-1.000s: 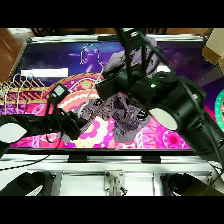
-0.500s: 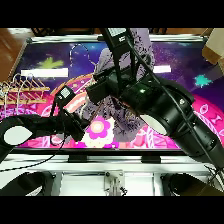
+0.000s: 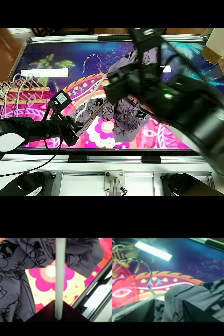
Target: Fold the shirts.
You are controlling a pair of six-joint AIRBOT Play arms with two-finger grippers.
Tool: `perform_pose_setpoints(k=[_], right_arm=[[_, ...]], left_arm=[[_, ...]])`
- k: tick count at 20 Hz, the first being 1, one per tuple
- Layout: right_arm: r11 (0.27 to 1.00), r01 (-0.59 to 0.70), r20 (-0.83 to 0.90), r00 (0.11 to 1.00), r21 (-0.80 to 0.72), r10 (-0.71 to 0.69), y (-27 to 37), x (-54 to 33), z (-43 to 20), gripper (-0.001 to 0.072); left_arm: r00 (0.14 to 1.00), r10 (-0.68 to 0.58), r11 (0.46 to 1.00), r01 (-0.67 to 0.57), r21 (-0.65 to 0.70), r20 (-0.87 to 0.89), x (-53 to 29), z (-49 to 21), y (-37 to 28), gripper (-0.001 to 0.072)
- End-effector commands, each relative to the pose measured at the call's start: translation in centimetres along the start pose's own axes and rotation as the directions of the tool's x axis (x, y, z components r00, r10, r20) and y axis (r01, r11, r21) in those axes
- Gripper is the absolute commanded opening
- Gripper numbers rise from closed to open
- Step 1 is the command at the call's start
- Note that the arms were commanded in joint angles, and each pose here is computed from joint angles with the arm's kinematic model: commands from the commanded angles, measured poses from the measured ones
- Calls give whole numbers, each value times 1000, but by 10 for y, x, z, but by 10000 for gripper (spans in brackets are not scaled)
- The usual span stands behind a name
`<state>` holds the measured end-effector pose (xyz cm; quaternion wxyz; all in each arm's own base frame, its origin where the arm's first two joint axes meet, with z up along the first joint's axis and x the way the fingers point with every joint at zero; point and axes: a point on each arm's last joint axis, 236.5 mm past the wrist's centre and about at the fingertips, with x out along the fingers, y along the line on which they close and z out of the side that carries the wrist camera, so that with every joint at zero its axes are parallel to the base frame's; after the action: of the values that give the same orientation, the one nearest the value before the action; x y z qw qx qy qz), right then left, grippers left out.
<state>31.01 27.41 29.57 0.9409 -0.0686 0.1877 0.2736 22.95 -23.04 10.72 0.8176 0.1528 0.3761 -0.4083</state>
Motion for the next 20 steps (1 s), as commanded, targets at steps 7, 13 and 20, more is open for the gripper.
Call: perform_pose_setpoints(k=[7, 13, 20], right_arm=[[862, 463, -325, 863, 205, -386, -150, -99, -75, 628], [815, 499, -598, 761, 294, -251, -243, -109, -158, 627], [751, -455, -627, 776, -478, 70, -164, -44, -164, 627]], left_arm=[[1000, 9, 1000, -9, -6, 10, 7, 4, 4, 60], [998, -12, 997, 16, 69, -54, 6, -11, -1, 60], [989, -40, 989, 59, 137, -140, 5, -31, -8, 60]])
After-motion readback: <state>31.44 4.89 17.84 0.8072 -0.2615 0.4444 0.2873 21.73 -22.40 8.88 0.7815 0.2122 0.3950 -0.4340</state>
